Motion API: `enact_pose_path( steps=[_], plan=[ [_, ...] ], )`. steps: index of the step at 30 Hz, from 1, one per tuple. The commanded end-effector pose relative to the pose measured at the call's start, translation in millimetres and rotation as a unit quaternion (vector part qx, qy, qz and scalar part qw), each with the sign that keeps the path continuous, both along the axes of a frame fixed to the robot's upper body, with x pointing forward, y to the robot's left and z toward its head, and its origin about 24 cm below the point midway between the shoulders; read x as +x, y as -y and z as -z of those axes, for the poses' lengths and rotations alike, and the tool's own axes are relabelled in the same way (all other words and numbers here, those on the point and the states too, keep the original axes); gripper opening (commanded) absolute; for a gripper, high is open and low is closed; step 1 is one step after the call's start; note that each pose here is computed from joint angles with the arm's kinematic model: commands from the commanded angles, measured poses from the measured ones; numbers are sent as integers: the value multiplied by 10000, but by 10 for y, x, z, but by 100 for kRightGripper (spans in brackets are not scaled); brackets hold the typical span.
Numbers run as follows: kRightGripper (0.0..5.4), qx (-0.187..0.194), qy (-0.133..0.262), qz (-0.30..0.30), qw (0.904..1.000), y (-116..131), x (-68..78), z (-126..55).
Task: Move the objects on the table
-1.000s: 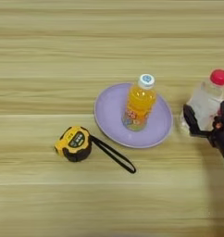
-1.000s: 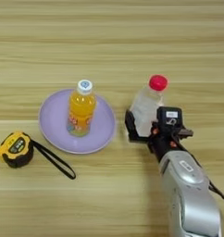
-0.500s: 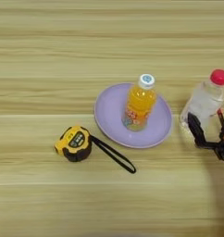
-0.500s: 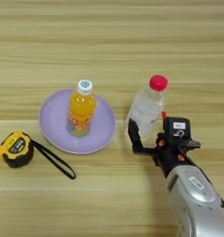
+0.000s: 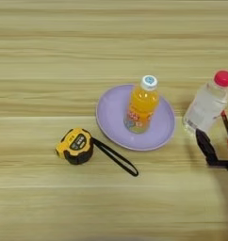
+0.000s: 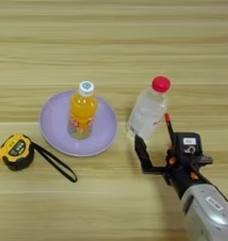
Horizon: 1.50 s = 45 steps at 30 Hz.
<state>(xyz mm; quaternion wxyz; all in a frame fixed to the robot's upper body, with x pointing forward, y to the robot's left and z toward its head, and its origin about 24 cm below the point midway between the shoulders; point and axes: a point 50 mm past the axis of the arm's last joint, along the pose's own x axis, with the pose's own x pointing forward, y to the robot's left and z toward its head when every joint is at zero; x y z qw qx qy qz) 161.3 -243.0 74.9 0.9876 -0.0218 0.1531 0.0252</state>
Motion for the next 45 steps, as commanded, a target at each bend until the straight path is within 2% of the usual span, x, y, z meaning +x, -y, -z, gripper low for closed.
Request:
enact_pose_path(
  steps=[1,6,10,15,22,28,39,45],
  plan=[
    [537,-148,450,-504,9976,-77,3,-213],
    [537,-201,528,-830,9949,-123,-34,-263],
    [537,-203,432,-1188,9918,-187,-75,-256],
    [537,-58,440,-1692,9846,-331,-111,-263],
    [537,82,530,-2297,9718,-546,-112,-316],
    [537,184,631,-2863,9559,-801,-95,-351],
    [537,296,666,-3569,9313,-1176,-65,-299],
    [537,165,709,-3802,9220,-1320,-21,-243]
  ],
)
